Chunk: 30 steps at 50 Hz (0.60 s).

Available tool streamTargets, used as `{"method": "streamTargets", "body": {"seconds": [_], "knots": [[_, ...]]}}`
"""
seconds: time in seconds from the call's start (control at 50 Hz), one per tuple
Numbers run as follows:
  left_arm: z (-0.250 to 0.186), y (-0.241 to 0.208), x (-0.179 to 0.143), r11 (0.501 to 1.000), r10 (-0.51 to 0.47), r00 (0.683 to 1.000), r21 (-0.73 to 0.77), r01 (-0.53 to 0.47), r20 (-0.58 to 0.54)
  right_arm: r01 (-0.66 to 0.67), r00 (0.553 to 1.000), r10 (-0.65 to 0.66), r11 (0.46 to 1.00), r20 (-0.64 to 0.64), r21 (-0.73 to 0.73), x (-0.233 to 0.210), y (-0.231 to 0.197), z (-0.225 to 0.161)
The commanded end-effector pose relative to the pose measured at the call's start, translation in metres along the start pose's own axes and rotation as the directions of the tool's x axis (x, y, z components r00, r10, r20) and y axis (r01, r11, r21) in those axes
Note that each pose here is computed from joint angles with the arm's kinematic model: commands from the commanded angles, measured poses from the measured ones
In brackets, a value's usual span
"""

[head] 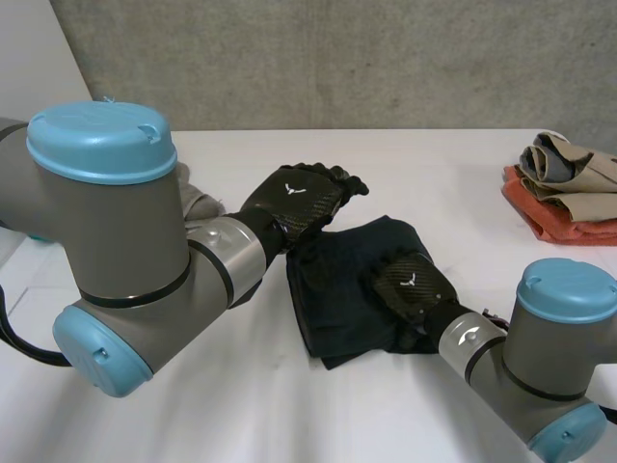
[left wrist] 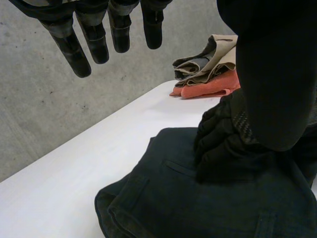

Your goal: Fold the laundry.

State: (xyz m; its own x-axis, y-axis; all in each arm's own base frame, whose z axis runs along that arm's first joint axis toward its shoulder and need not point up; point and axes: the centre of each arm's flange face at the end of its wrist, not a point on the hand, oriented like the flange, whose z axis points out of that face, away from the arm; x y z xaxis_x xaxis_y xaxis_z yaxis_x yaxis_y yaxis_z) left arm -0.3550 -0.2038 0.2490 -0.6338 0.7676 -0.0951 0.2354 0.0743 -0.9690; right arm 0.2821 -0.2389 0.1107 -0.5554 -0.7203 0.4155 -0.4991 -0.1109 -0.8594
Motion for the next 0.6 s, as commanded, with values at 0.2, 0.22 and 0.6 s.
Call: {"method": "streamTargets", "body": {"seconds": [0.2,0.22,0.6], "knots": [[-0.001,0.002,0.001,1.000,-0.001,1.000,-0.006,0.001,-0.002,0.028,0.999,-0.025,0.997,-0.043,0.065,0.009,-0.006,0.016],[-0.001,0.001,0.001,1.000,-0.001,1.000,-0.004,0.001,-0.001,0.028,0.999,-0.025,0.997,-0.043,0.065,0.009,-0.006,0.016],[0.000,-0.021,0.002,0.997,0.005,1.000,0.078,-0.005,-0.004,0.113,0.976,-0.063,0.964,-0.207,0.242,0.090,-0.050,0.051]]}}
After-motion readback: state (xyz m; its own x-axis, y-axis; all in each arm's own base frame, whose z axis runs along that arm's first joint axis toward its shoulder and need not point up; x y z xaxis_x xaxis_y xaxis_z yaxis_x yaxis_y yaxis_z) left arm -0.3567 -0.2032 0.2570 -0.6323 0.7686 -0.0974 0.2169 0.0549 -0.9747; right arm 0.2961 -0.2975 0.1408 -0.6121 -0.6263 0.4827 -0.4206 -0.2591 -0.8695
